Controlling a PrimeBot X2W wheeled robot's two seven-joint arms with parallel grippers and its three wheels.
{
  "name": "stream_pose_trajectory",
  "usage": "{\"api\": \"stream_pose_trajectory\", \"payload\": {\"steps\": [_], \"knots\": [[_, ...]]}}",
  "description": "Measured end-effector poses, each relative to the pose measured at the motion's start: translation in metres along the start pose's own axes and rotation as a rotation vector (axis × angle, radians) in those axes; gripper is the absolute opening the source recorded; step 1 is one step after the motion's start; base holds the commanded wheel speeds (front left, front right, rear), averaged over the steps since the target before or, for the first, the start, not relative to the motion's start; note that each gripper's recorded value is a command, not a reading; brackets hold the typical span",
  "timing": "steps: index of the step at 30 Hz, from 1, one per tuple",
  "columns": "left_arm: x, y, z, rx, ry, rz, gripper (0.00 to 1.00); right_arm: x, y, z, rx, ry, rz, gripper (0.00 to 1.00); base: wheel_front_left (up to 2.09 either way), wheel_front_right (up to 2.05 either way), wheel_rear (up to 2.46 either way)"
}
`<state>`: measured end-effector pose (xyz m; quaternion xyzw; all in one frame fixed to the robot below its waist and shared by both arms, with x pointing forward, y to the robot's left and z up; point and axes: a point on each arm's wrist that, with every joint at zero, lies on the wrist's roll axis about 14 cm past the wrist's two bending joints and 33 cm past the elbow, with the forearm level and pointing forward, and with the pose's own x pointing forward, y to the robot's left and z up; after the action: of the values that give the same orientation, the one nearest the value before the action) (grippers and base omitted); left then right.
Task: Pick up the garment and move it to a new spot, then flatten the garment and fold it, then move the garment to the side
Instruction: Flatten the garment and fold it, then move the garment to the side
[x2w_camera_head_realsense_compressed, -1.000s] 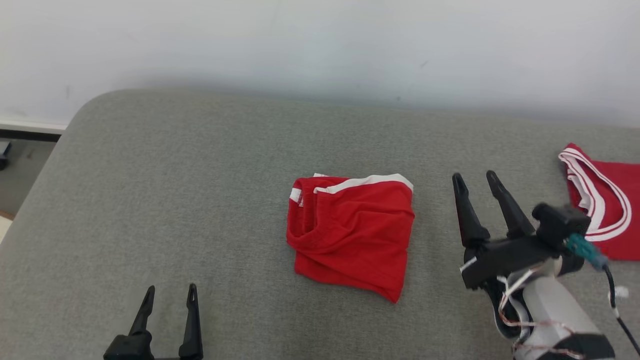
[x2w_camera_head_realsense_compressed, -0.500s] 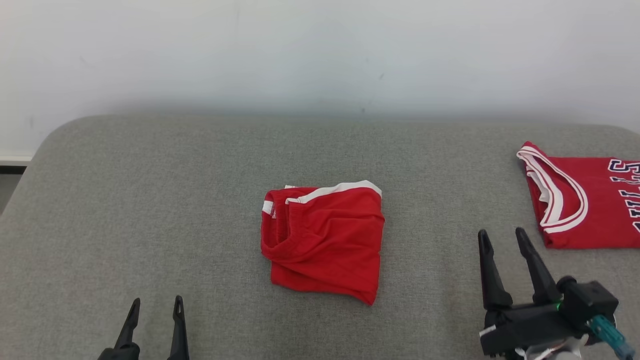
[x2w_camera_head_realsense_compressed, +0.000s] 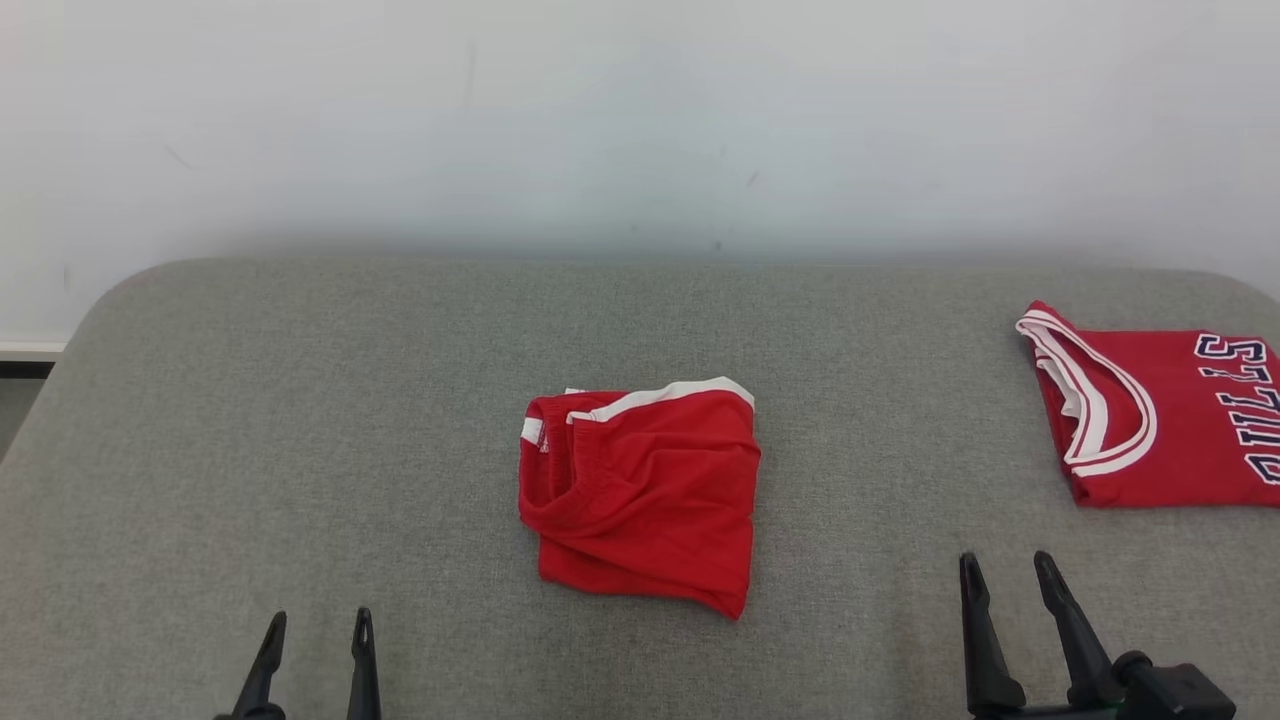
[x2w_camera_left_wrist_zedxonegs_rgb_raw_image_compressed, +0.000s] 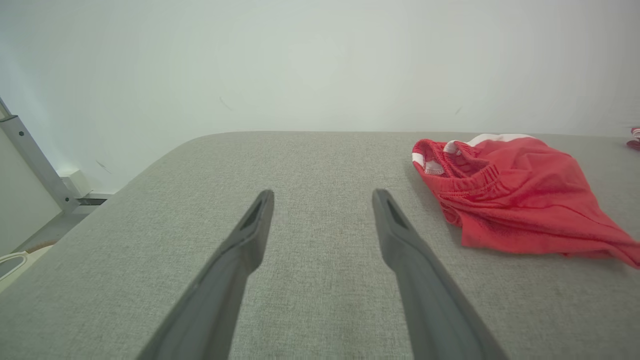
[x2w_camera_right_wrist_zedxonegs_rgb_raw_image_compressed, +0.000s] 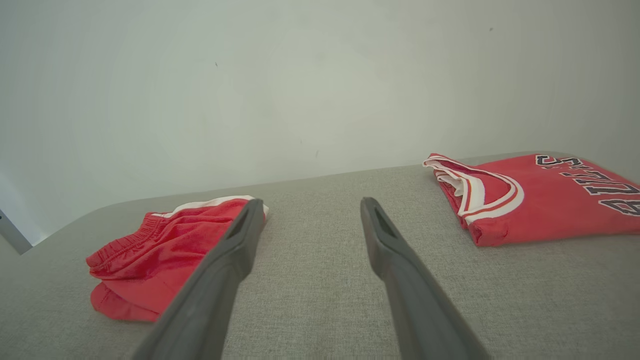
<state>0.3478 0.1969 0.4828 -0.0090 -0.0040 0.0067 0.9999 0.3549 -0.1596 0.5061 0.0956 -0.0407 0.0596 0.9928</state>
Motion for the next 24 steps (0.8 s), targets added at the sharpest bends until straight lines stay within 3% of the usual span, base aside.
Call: {"api": "stream_pose_trajectory", "payload": {"steps": [24], "knots": [[-0.0029, -0.0004, 0.0021, 0.052, -0.003, -0.035, 1.00, -0.0010, 0.0064, -0.0069, -0.010, 0.021, 0.015, 1.00, 0.00, 0.00, 0.00]]}}
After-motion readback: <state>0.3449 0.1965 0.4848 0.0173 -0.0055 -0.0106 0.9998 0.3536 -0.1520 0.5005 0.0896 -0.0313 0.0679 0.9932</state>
